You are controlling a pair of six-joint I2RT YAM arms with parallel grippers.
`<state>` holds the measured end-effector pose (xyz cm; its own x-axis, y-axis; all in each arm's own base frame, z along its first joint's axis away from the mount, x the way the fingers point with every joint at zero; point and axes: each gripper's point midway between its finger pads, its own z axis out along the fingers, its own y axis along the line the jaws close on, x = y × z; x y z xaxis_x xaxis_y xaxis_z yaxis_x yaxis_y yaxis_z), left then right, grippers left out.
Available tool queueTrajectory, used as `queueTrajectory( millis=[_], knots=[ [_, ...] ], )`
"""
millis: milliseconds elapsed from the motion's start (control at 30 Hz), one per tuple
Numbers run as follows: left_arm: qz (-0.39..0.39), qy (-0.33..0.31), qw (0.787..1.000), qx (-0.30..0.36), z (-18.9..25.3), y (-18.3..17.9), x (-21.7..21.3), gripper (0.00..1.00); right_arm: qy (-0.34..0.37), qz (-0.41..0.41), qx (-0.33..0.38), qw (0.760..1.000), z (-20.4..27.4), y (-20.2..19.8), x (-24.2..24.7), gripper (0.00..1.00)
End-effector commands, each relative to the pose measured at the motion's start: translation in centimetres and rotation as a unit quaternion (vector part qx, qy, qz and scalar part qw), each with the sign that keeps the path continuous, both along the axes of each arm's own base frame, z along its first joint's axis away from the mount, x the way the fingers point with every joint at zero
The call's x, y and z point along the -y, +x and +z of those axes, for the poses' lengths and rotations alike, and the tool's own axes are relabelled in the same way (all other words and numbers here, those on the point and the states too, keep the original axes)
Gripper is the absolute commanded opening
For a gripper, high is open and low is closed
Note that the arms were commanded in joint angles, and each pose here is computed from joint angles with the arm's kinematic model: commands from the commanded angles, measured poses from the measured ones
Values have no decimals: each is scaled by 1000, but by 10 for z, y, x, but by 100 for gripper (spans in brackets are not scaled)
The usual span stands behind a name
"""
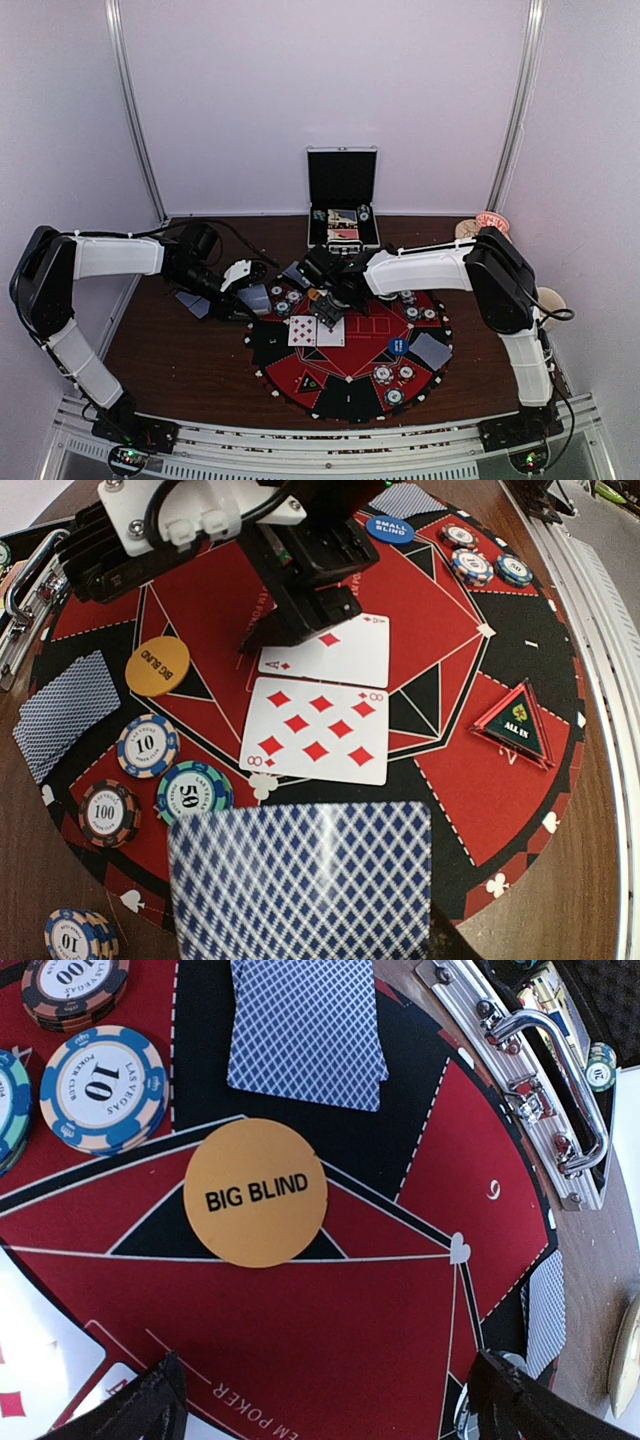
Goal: Distribute texas hold em gaming equipment
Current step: Adjust the poker card in the community card area, then pick up the poker card from the face-down deck piles.
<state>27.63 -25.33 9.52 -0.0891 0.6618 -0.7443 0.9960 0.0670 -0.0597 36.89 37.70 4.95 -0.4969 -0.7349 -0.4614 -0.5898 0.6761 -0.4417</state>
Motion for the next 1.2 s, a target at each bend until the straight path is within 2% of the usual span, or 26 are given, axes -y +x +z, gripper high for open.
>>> queueTrajectory(
  millis=[0,133,233,367,500,600,900,1167],
  knots=[
    [-6,-19,1000,11,13,4,4,45,41,-36,37,998,37,3,-1,100],
    [-5,-19,1000,8,12,4,4,45,146,-64,59,985,89,3,-8,100],
    [-7,-19,1000,6,11,4,5,45,257,-59,41,964,119,-10,-19,100],
    [-8,-19,1000,5,11,3,5,45,406,-27,-18,913,140,-36,-44,100],
    [-15,-16,1000,3,8,-2,8,46,498,6,-90,862,143,-60,-69,98],
    [-23,-12,1000,5,7,-8,12,45,522,13,-137,842,131,-72,-85,96],
    [-37,-12,999,11,9,-19,17,46,553,30,-196,809,107,-87,-109,95],
    [-44,-7,999,10,6,-23,20,46,553,33,-228,801,89,-86,-127,91]
  ],
)
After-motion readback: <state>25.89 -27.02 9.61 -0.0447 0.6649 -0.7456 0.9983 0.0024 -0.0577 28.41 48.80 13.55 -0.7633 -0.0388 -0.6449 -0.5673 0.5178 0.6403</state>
